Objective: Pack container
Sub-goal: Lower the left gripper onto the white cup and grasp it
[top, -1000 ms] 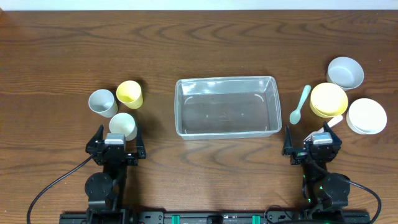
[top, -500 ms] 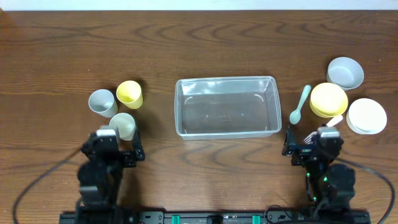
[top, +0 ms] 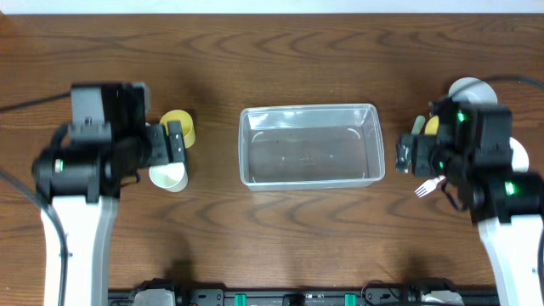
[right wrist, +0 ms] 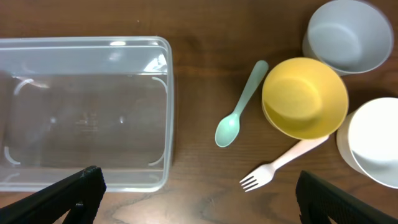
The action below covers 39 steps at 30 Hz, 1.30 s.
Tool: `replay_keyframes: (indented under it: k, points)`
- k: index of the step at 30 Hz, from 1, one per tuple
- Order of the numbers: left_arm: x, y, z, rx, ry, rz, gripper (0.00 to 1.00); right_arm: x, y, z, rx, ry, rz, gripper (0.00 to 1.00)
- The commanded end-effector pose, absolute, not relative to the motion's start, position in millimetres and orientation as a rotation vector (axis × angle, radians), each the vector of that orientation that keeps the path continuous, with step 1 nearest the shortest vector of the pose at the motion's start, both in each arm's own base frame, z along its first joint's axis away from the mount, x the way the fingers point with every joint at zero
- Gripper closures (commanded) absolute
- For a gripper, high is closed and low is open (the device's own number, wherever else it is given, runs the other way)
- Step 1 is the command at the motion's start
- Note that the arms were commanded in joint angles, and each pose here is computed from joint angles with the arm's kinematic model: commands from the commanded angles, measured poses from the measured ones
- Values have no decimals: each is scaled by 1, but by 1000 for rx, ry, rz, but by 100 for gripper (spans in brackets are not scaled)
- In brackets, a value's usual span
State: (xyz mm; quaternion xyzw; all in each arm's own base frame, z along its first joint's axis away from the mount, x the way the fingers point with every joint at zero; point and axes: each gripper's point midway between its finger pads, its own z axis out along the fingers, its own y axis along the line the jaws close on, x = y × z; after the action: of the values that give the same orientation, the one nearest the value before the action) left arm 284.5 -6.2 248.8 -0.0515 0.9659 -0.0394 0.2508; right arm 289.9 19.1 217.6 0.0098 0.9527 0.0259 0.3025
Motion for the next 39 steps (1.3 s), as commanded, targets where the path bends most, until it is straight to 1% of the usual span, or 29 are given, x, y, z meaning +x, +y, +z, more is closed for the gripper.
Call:
replay_keyframes:
  k: [1,5,9,15,23,26,28,30,33,37,39]
  points:
    - [288,-12,234,-161,2713,-156,2,299,19,199,38,2613,69,1]
    - [278,-12,198,-223,2885,-162,2,301,19,167,99,2739,68,1]
    - [272,-17,167,-215,3003,-152,1,304,19,152,105,2789,57,1]
    - [271,-30,123,-143,3080,-135,1,306,19,144,106,2817,54,1]
    - [273,-18,77,-149,3154,-7,2,304,19,143,107,2829,52,1]
    - [276,-15,65,-150,3177,27,11,304,19,143,107,2829,52,1]
    - [277,-14,58,-150,3193,34,24,304,19,143,107,2829,52,1]
    - [278,-14,53,-150,3203,42,34,304,19,142,107,2830,52,1]
    - [278,-13,48,-151,3219,50,41,303,19,142,107,2832,52,1]
    - [279,-10,47,-149,3216,80,64,302,18,142,107,2838,51,1]
    - [279,-7,47,-149,3213,105,67,301,18,142,107,2840,50,1]
